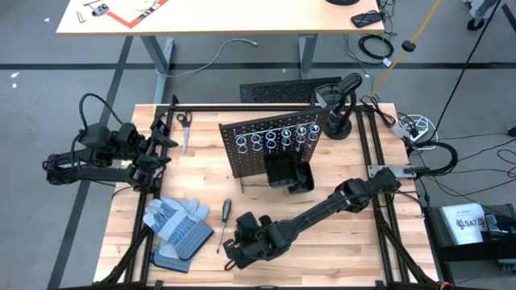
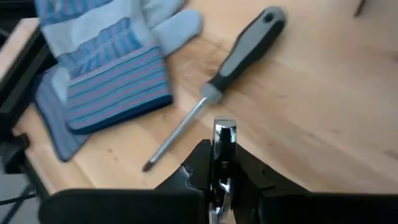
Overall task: Hang tools onto peg board
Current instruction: Remove the black pliers from the black pegboard
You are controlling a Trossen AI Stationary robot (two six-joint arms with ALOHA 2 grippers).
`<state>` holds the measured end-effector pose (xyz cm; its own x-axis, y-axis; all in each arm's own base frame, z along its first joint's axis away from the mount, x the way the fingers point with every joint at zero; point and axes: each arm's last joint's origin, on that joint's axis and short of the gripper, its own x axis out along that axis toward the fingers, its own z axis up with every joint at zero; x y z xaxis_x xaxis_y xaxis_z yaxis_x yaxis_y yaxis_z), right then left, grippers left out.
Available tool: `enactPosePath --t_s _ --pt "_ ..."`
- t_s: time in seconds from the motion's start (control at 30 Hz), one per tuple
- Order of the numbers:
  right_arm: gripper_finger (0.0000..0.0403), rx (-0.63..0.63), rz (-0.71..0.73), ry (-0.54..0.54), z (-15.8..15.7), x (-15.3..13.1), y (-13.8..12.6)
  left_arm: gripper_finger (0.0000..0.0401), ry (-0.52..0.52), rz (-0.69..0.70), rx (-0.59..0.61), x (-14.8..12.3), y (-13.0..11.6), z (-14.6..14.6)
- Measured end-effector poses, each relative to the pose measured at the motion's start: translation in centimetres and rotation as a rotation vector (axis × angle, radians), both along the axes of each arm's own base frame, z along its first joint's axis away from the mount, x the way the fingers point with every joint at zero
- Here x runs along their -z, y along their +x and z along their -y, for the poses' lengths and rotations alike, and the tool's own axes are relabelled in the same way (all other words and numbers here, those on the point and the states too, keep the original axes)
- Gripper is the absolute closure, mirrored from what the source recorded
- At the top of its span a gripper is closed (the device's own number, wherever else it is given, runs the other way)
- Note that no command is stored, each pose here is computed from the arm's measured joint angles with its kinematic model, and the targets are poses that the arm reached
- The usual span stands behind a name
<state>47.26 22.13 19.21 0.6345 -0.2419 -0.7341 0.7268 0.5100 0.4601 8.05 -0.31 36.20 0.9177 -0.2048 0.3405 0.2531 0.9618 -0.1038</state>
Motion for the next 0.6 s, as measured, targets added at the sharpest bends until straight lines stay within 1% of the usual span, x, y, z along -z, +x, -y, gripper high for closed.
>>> enactPosePath --t_s 0.07,0.17,0.27,0.37,0.47,0.6 --pt "0.0364 -0.007 0.018 0.013 0.1 -0.1 0.3 0.018 0.001 0.0 0.002 0.0 0.0 0.0" --pt "0.0363 0.006 0.012 0.007 0.9 0.0 0.6 0.018 0.001 0.0 0.003 0.0 0.0 0.0" --pt "0.0366 0.017 0.004 -0.02 1.5 0.0 0.8 0.018 0.001 0.0 0.003 0.0 0.0 0.0" --pt "0.0359 -0.009 0.006 -0.054 1.7 -0.1 1.0 0.018 0.001 0.0 0.003 0.0 0.0 0.0" --pt "0.0331 -0.043 0.004 -0.073 1.8 -0.1 1.1 0.018 0.001 0.0 0.003 0.0 0.0 0.0" --pt "0.0272 -0.075 0.005 -0.1 1.8 -0.2 1.2 0.018 0.002 0.0 0.003 0.0 0.0 0.0"
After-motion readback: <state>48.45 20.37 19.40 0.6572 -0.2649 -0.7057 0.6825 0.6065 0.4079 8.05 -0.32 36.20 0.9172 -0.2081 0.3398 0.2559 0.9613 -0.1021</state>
